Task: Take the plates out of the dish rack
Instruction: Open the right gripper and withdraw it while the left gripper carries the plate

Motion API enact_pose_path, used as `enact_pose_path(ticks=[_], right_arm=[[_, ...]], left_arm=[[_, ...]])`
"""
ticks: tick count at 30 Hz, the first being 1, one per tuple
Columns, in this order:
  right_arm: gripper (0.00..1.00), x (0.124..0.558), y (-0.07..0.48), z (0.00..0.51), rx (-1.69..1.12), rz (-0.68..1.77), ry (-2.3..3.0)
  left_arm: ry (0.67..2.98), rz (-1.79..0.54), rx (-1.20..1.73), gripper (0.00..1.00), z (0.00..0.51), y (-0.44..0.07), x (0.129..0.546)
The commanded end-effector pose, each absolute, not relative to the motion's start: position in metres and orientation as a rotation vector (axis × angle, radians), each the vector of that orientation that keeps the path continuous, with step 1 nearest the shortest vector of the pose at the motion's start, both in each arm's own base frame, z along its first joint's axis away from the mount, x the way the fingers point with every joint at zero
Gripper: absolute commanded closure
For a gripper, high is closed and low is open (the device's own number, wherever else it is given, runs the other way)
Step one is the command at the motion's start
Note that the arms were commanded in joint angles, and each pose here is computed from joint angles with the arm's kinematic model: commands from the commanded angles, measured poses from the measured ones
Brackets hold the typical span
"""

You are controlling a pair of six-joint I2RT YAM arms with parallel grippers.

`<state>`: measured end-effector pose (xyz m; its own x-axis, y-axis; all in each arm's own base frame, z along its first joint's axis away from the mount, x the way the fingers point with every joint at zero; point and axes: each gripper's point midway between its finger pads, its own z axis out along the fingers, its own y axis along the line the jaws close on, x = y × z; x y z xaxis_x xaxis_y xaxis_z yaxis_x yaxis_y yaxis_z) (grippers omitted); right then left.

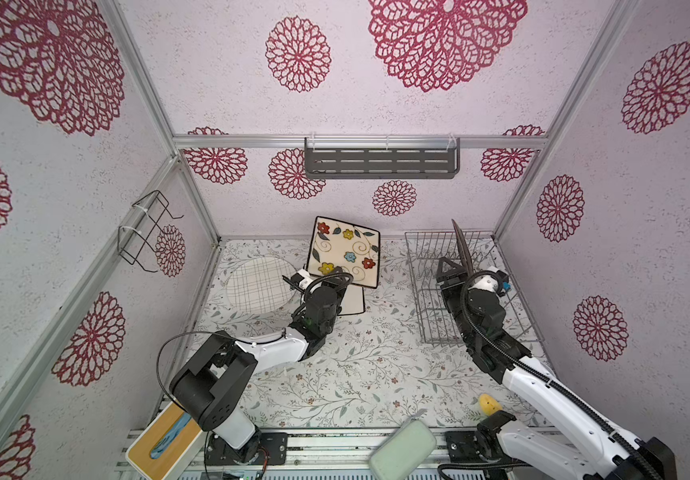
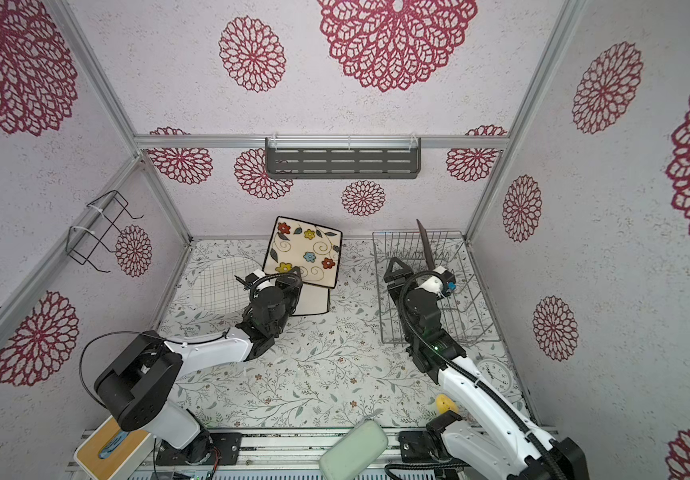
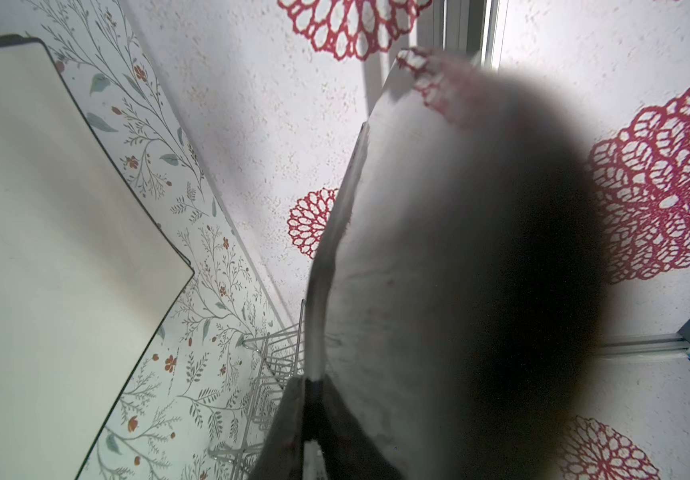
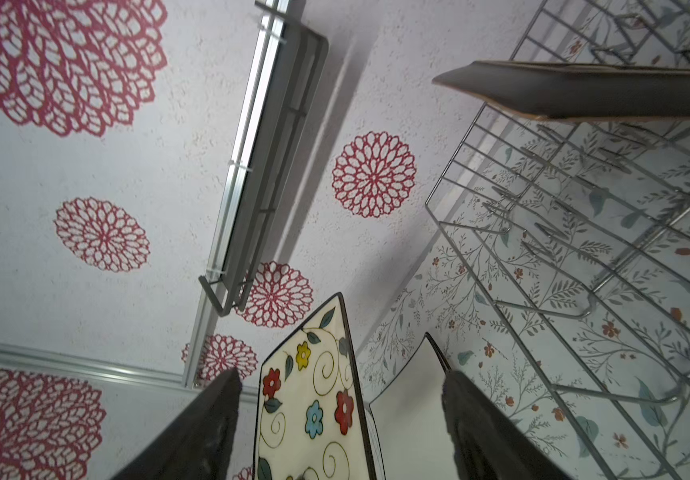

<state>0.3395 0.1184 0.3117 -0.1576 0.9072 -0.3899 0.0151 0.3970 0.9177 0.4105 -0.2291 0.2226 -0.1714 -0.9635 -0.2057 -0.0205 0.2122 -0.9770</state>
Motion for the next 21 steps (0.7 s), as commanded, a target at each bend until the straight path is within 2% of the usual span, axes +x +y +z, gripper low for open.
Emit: enact_pose_path(ticks=[1,11,21], right_arm=[[0.19,0.334,0.145,0.327,0.596,0.974,1.661],[0.17,0.325,0.169,0.31,0.389,0.973,1.806],[0.16,0.328,0.173,0.292,0.356,0.932,1.862]], left_arm=[[1.06,-1.355,-0.986,1.0,0.323,-0.211,0.39],[1.019,-1.343,-1.076,1.0,0.289,-0.204,0.386],[1.105,-1.307,-1.118,1.0,0.262,-0.206,0.392]])
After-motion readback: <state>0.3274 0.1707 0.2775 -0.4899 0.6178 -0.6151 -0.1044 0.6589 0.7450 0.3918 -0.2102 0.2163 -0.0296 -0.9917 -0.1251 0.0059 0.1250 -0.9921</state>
